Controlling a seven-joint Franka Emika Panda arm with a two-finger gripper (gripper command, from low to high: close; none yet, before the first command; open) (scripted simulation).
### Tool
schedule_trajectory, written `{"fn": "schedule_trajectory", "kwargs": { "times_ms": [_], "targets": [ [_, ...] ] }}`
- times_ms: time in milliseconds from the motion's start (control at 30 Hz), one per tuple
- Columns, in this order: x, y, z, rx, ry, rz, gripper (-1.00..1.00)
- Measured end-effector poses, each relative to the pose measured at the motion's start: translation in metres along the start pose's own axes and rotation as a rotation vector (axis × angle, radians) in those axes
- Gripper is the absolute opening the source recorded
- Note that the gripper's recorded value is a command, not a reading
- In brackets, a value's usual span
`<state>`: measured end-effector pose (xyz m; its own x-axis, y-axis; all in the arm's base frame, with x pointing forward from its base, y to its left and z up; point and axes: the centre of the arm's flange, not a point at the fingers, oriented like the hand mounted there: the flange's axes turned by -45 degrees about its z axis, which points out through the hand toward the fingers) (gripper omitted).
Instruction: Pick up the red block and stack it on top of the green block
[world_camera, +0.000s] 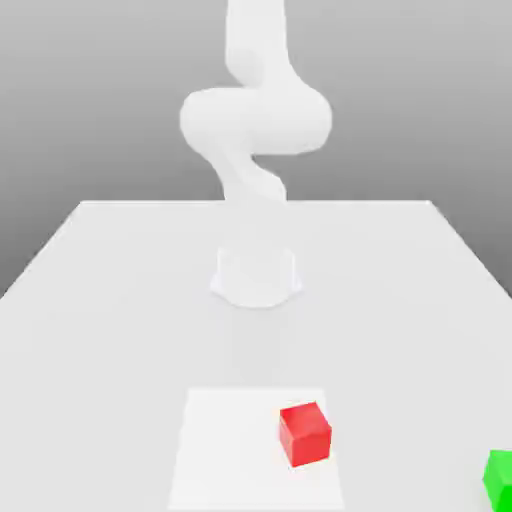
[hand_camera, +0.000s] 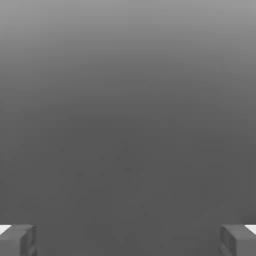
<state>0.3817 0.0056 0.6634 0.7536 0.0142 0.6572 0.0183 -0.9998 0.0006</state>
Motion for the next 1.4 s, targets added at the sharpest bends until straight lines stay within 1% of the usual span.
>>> {"fn": "schedule_trajectory", "kwargs": {
  "times_ms": [133,300,500,700,767,867,900,1133,1333,1400],
  "targets": [
    [-0.022,-0.011,0.094,0.02,-0.137,-0.049,0.0],
    [-0.071,-0.025,0.195,0.043,-0.302,-0.11,0.0],
    [-0.157,-0.042,0.292,0.072,-0.498,-0.187,0.0],
    [-0.261,-0.055,0.358,0.1,-0.687,-0.265,0.0],
    [-0.281,-0.055,0.375,0.102,-0.706,-0.271,0.0],
    [-0.305,-0.055,0.4,0.103,-0.711,-0.272,0.0],
    [-0.312,-0.055,0.408,0.103,-0.712,-0.272,-1.0],
    [-0.314,-0.055,0.409,0.103,-0.712,-0.273,-1.0],
    [-0.276,-0.058,0.368,0.106,-0.712,-0.283,-1.0],
    [-0.26,-0.082,0.371,0.14,-0.708,-0.376,-1.0]
  ]
}}
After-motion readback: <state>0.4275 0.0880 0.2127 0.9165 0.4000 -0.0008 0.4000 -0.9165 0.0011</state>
